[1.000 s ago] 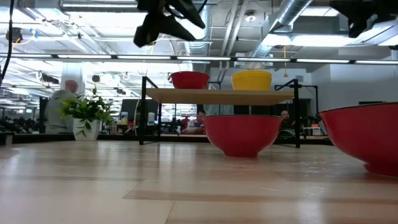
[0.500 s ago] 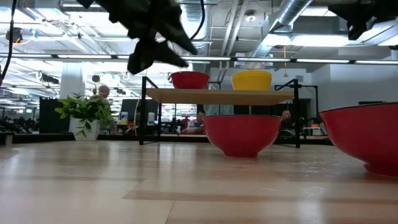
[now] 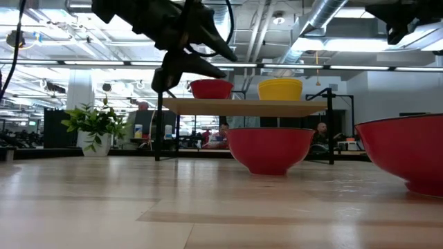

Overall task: Pick & Place Mini bowls
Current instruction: Stack the top orange bowl on the orange bowl on the shelf

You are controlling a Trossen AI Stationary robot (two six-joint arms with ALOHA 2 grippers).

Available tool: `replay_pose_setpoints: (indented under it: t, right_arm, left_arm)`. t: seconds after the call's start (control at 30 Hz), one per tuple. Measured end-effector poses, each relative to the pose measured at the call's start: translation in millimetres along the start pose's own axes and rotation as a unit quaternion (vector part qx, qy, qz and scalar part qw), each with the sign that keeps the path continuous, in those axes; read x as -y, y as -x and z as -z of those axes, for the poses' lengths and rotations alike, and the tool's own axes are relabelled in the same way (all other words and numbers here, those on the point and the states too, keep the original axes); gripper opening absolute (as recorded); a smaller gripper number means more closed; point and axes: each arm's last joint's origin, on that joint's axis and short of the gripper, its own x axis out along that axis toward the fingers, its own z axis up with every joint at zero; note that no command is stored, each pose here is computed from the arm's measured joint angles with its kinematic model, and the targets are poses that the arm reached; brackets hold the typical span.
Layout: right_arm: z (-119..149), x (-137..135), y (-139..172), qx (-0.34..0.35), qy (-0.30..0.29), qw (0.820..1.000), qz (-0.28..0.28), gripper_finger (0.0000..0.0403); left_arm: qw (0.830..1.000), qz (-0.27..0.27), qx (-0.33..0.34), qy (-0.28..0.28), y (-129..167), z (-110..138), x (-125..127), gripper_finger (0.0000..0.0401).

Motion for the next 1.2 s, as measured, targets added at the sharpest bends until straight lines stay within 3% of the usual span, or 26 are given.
replay_pose_setpoints:
  t: [0.33, 0.5, 0.63, 0.87, 1.0, 1.2]
  right_arm:
    - [-0.1, 0.0, 0.0, 0.0, 0.0, 1.0, 0.0, 0.0159]
    - [-0.1, 0.0, 0.0, 0.0, 0.0, 1.0, 0.0, 0.0159]
    - [-0.2, 0.1, 0.1, 0.001, 0.0, 1.0, 0.002, 0.0159]
    - [-0.5, 1.3, 0.1, 0.005, 0.001, 1.0, 0.023, 0.0159]
    - [-0.7, 1.9, 0.2, 0.007, 0.001, 0.999, 0.034, 0.0159]
    - [-0.6, 2.4, 0.1, 0.007, 0.001, 0.999, 0.041, 0.0159]
  left_arm:
    - [0.997, 0.039, 0.059, 0.018, 11.1, -12.9, 11.8, 0.0131]
    - [0.996, 0.029, 0.076, 0.042, 11.6, -14.2, 12.8, 0.0131]
    - [0.995, 0.039, 0.078, 0.038, 16.3, -26.9, 30.1, 0.0131]
    - [0.997, -0.072, 0.02, 0.028, 14.1, -43.2, 40.9, 0.0131]
    - [0.991, -0.117, -0.013, 0.067, -8.2, -44.1, 27.4, 0.0131]
    - [0.981, -0.142, -0.064, 0.115, -34.2, -43.2, 3.3, 0.0131]
